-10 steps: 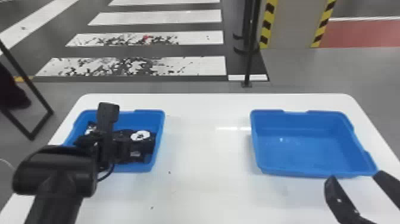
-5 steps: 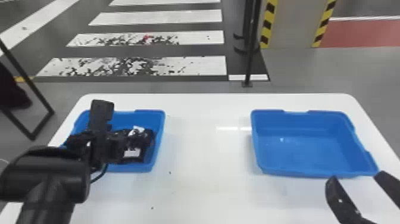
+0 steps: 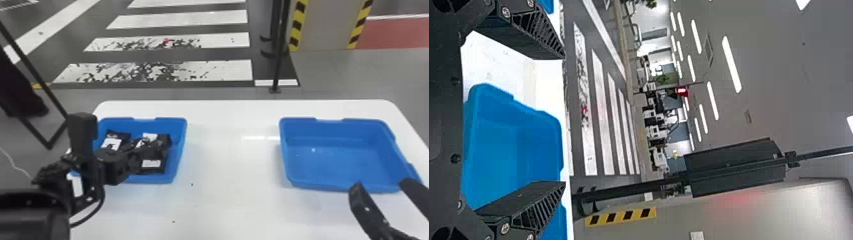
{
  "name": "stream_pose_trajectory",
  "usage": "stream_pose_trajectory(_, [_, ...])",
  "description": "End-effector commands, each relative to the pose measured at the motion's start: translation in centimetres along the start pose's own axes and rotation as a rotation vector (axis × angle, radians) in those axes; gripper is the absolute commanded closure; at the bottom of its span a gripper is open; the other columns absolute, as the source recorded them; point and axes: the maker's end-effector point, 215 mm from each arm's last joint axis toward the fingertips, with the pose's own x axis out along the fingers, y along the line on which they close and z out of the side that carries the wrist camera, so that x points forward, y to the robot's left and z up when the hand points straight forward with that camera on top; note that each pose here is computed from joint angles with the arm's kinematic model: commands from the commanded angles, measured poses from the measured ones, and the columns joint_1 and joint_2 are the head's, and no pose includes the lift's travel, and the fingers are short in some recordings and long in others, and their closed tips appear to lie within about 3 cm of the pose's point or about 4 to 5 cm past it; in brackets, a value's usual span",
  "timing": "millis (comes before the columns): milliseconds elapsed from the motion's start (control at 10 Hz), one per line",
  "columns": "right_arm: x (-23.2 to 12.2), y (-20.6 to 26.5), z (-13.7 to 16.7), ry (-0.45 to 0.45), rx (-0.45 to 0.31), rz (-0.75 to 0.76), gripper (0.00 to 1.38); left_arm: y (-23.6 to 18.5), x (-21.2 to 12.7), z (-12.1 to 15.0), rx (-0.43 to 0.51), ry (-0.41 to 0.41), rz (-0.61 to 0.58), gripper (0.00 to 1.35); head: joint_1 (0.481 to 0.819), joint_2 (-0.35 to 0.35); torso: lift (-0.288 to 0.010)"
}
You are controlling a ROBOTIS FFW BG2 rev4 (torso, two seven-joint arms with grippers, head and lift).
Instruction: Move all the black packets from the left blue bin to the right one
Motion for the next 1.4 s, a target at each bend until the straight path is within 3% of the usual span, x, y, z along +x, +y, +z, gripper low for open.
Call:
stream_pose_trajectory(0, [1.3, 1.8, 0.3, -0.030, 0.076, 0.050, 0.13, -4.0, -0.7, 0.5, -0.048, -0.060, -0.104, 1.16, 0.695, 0.112, -0.140])
stream_pose_trajectory(400, [4.5, 4.8, -1.7, -0.015, 0.217, 0.191, 0.13, -14.2, -0.6, 3.0, -0.153, -0.166, -0.382, 1.16, 0.695, 0.034, -0.140])
stream_pose_trajectory(800, [7.1, 8.3, -2.6, 0.034, 0.322, 0.340, 0.13, -22.5, -0.7, 3.3, -0.207, -0.159, -0.573, 1.16, 0.695, -0.015, -0.140])
stream_pose_trajectory(1300, [7.8, 12.0, -3.2, 0.084, 0.442, 0.429, 0.13, -25.7, -0.9, 3.7, -0.214, -0.156, -0.647, 1.16, 0.695, -0.045, -0.140])
